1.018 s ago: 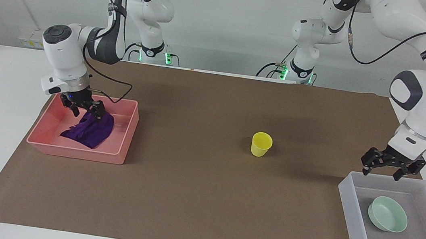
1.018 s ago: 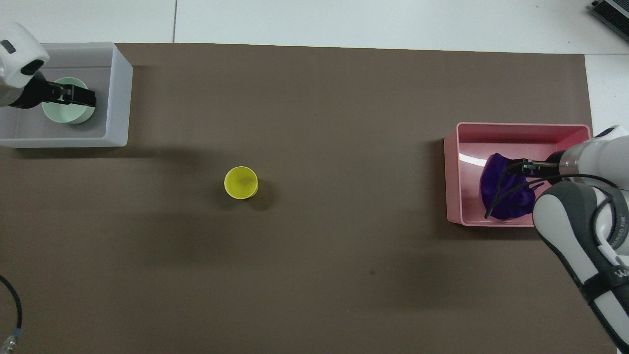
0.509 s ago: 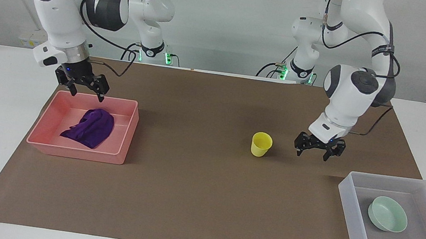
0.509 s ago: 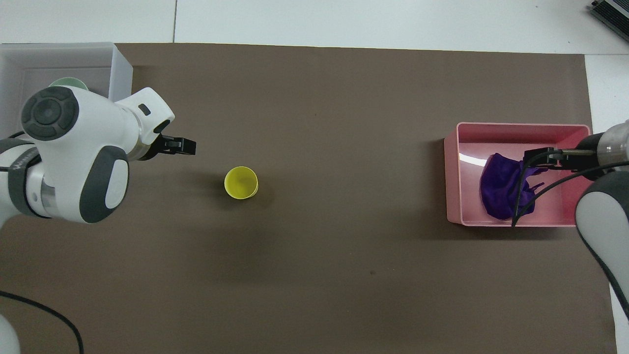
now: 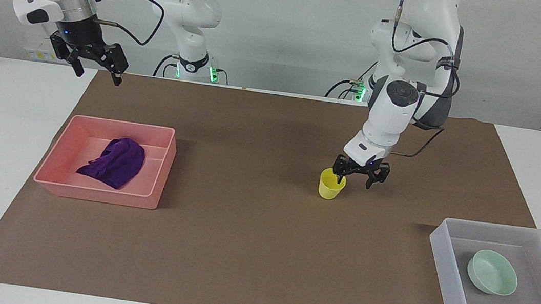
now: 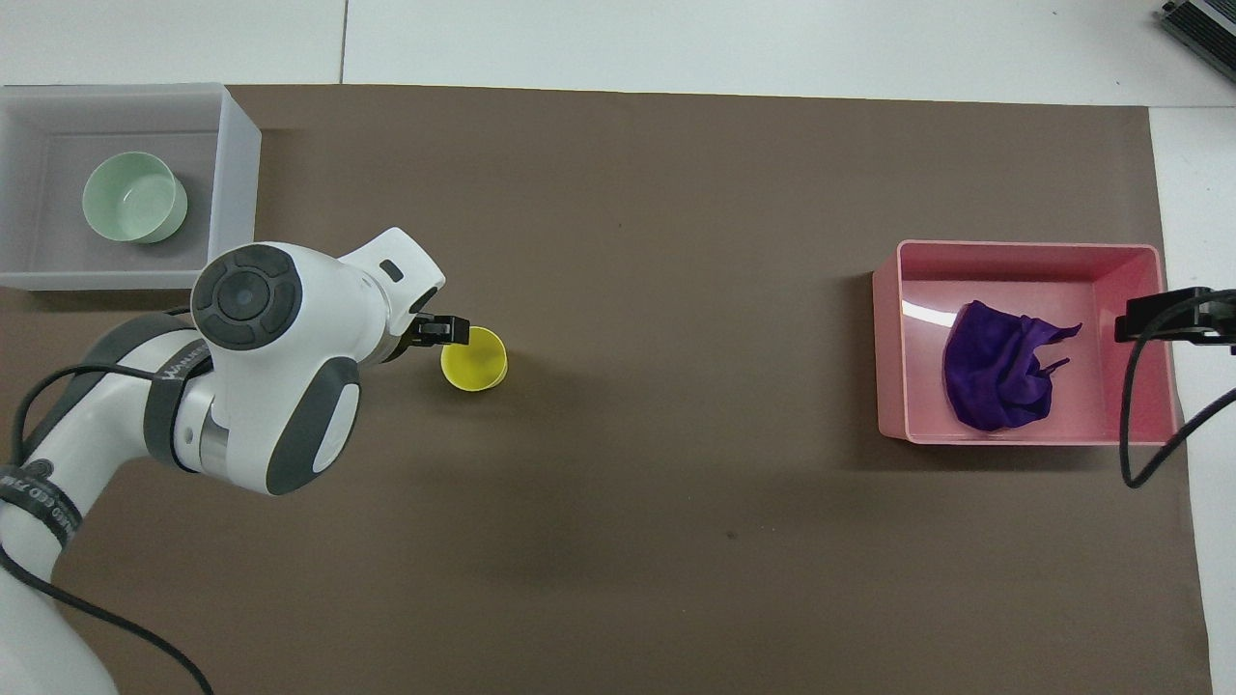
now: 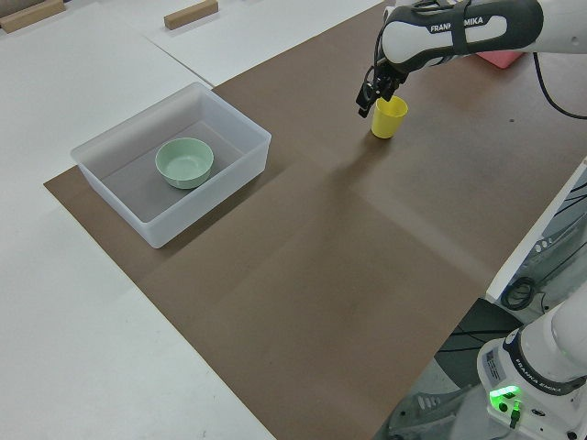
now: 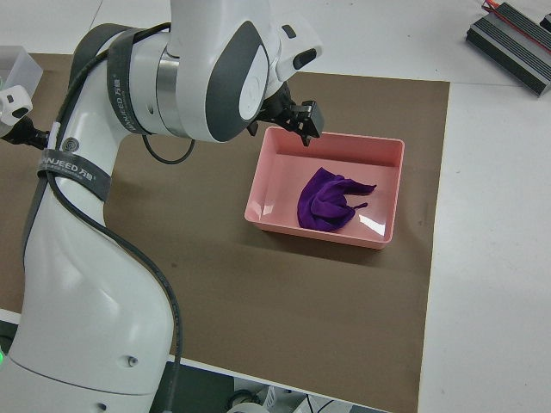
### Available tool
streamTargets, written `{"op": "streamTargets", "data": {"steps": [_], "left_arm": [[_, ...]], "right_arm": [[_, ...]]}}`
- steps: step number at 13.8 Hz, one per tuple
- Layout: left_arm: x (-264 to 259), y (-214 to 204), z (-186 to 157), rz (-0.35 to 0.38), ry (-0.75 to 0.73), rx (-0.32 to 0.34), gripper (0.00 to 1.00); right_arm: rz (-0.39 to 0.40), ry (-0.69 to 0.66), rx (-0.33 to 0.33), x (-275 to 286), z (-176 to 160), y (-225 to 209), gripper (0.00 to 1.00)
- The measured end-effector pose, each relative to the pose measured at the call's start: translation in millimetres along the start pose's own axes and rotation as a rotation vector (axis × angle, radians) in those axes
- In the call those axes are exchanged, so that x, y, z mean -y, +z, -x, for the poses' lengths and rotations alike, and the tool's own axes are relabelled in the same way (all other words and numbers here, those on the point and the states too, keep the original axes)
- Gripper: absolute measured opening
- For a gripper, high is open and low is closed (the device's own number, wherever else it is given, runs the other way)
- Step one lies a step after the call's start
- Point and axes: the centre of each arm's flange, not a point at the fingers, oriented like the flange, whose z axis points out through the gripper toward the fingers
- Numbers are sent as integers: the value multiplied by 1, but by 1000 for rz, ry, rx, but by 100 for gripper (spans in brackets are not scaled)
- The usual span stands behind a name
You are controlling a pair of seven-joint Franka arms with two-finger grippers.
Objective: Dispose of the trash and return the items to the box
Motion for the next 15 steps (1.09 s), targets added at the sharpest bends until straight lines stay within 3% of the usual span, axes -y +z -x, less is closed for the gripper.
{"op": "streamTargets", "data": {"steps": [2,3,6,9,12,15], "left_arm": [[-5,7,4,5,-27,-10,89],[-7,10,5,7,-39,-13,83],[-15,18,13,10,-65,-13,37],[-14,17,12,9,-71,-15,3],[-3,3,1,11,-93,-32,3],[38,-42,-33,0,-103,-46,3]], "right_arm": [[0,-5,7,4,-2,4,100],[0,-16,9,9,-2,5,100],[-6,-33,10,19,-2,5,100],[-7,-18,11,11,-2,6,100],[-6,-29,10,17,-2,5,100],[-6,-31,11,18,-2,5,100]]}}
